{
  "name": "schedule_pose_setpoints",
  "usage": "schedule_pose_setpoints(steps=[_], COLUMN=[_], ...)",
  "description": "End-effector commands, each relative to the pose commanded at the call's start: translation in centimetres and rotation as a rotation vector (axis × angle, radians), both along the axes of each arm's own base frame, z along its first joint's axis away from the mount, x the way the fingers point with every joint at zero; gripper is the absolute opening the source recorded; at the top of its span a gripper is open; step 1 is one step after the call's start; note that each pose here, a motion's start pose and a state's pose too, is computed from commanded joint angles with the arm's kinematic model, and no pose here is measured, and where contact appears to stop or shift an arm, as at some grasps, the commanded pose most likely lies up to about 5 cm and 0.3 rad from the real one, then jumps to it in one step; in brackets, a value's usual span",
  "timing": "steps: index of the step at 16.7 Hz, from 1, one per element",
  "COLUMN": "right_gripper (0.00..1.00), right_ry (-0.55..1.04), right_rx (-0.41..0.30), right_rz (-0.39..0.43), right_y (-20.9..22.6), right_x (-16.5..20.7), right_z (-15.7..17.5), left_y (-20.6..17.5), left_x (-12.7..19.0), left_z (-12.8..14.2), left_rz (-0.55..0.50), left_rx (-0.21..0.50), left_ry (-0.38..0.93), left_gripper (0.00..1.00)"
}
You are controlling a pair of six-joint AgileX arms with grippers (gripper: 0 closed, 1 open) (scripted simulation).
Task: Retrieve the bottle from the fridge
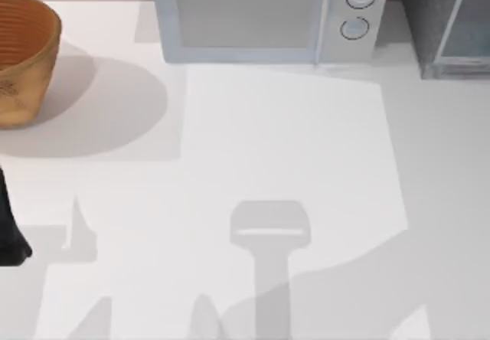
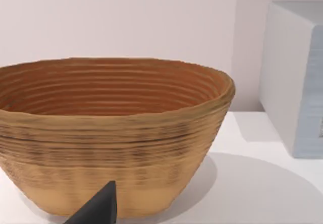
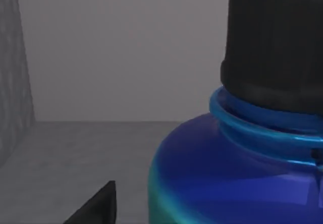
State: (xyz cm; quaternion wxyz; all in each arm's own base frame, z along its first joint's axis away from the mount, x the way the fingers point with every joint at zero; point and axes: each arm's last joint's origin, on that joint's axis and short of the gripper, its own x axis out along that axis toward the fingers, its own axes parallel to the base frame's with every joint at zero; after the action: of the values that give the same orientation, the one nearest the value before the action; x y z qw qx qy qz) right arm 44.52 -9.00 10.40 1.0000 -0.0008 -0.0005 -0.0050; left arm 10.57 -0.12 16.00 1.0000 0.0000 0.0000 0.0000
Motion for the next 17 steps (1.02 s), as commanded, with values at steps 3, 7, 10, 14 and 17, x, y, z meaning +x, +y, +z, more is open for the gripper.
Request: schedule_pose_setpoints(steps=[3, 7, 10, 14, 17], right_gripper=[1.00, 0.77, 0.55, 0.25, 0.02], right_ry=[0.001, 0.001, 0.001, 0.001, 0.001], right_rx=[0.000, 0.000, 0.000, 0.000, 0.000], right_rz=[0.000, 0.000, 0.000, 0.000, 0.000], right_y=[0.02, 0.02, 0.02, 0.02, 0.02], right_x=[0.12, 0.12, 0.12, 0.12, 0.12], right_z=[0.00, 0.00, 0.00, 0.00, 0.00], left_y=[0.00, 0.00, 0.00, 0.00, 0.00], left_x=[0.00, 0.00, 0.00, 0.00, 0.00], left_z=[0.00, 0.00, 0.00, 0.00, 0.00], left_rz=[0.000, 0.000, 0.000, 0.000, 0.000], left_rx=[0.000, 0.000, 0.000, 0.000, 0.000], left_ry=[0.000, 0.000, 0.000, 0.000, 0.000], left_gripper=[1.00, 1.00, 1.00, 1.00, 1.00])
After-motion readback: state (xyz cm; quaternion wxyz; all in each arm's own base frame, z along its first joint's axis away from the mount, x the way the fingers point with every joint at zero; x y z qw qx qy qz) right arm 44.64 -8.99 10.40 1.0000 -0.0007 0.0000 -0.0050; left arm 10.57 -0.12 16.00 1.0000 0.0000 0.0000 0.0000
